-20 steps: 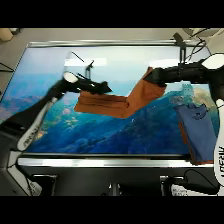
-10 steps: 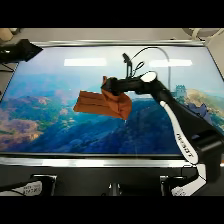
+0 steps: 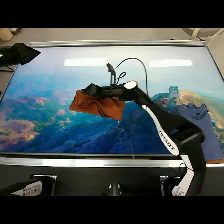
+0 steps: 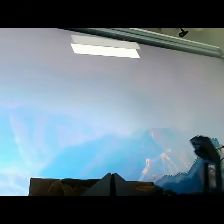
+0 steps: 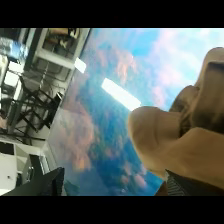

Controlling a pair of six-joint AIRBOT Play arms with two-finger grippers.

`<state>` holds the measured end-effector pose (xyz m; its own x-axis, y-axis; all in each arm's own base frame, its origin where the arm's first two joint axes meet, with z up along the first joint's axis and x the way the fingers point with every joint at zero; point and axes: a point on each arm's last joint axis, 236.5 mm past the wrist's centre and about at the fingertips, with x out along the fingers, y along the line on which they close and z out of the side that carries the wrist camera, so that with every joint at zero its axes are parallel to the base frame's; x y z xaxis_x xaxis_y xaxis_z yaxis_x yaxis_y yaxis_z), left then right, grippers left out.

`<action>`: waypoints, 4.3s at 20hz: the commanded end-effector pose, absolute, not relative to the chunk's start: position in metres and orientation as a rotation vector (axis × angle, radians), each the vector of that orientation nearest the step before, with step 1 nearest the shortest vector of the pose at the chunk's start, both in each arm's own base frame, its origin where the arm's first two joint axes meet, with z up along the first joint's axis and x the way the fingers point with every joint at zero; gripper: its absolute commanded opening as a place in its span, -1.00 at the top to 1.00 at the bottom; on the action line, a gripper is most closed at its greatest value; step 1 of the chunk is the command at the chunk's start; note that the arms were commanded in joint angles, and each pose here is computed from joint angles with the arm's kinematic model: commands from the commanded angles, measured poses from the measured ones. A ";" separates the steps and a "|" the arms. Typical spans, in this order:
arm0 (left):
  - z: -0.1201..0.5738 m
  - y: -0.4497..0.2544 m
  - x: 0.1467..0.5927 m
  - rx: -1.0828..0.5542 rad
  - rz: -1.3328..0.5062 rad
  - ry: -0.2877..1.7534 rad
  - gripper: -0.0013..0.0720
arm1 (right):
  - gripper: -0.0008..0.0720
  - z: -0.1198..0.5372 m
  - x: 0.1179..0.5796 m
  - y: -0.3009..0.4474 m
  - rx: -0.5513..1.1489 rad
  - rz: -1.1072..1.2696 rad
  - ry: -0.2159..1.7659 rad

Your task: Fold the shirts.

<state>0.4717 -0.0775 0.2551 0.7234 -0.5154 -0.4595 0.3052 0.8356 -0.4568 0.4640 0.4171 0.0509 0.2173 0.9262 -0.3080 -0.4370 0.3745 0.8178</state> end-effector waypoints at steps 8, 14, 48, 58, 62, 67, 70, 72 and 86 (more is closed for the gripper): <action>0.240 -0.069 0.470 -0.338 -0.438 0.645 0.90 | -0.83 -0.036 0.444 0.166 0.236 0.577 1.385; 0.239 -0.070 0.468 -0.337 -0.444 0.655 0.90 | -0.51 -0.091 0.437 0.222 0.402 0.511 1.433; 0.212 -0.071 0.466 -0.360 -0.440 0.717 0.90 | 0.94 0.181 0.391 -0.175 0.490 0.088 0.937; 0.212 -0.072 0.466 -0.329 -0.454 0.708 0.90 | 0.94 0.107 0.215 -0.221 0.342 -0.302 1.550; 0.212 -0.072 0.466 -0.329 -0.455 0.708 0.90 | 0.94 0.044 0.184 -0.195 0.390 -0.290 1.641; 0.212 -0.073 0.465 -0.331 -0.458 0.710 0.90 | 0.74 0.001 0.159 -0.180 0.427 -0.301 1.718; 0.218 -0.073 0.462 -0.327 -0.459 0.699 0.90 | -0.93 0.004 0.165 -0.194 0.347 -0.302 1.686; 0.230 -0.073 0.459 -0.318 -0.458 0.669 0.90 | -0.93 0.031 0.161 -0.231 0.175 -0.367 1.686; 0.095 -0.040 0.427 0.093 -0.006 1.272 -0.89 | -0.95 0.106 0.427 0.014 -0.230 0.335 1.192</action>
